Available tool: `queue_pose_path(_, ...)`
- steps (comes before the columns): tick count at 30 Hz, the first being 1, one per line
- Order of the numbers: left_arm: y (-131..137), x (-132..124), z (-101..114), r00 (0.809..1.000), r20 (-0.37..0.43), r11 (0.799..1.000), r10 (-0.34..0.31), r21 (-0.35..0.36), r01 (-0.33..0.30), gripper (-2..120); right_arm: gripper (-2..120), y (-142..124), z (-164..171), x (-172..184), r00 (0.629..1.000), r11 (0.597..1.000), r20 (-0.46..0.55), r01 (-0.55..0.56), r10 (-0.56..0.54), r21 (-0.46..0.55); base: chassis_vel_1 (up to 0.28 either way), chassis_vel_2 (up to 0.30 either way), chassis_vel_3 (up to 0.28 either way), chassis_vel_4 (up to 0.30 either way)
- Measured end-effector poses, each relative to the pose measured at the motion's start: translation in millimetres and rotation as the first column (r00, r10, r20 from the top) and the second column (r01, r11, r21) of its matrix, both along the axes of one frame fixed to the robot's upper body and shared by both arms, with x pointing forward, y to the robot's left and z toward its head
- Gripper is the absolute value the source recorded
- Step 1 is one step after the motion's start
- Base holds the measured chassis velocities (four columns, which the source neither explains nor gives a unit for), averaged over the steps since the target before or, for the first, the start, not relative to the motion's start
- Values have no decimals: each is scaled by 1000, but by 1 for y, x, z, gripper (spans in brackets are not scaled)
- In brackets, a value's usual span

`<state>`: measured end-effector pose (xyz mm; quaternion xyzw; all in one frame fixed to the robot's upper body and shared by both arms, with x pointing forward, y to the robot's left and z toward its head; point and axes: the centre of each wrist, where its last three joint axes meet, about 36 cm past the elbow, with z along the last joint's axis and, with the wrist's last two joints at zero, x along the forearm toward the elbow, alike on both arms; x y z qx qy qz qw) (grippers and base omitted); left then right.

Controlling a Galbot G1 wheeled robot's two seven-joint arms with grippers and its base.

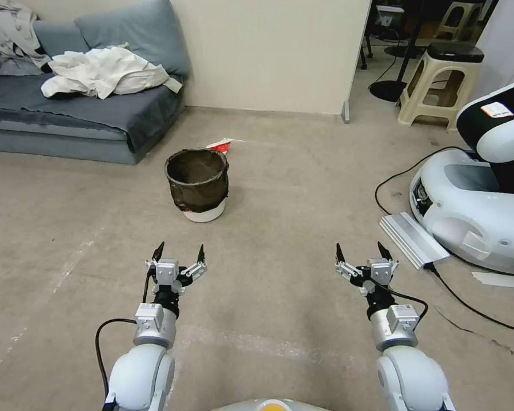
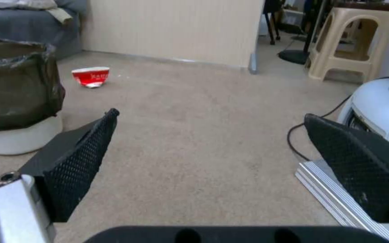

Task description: Pick up the trash can from the floor.

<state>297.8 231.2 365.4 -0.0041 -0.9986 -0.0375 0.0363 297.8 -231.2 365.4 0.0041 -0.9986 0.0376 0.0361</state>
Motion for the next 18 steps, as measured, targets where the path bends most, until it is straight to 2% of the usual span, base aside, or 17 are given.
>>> queue_pose_path(18, 0, 0, 0, 1000, 0, 1000, 0, 0, 0, 100, 100, 0, 0, 0, 1000, 1000, 0, 0, 0, 0, 0, 0, 0, 0)
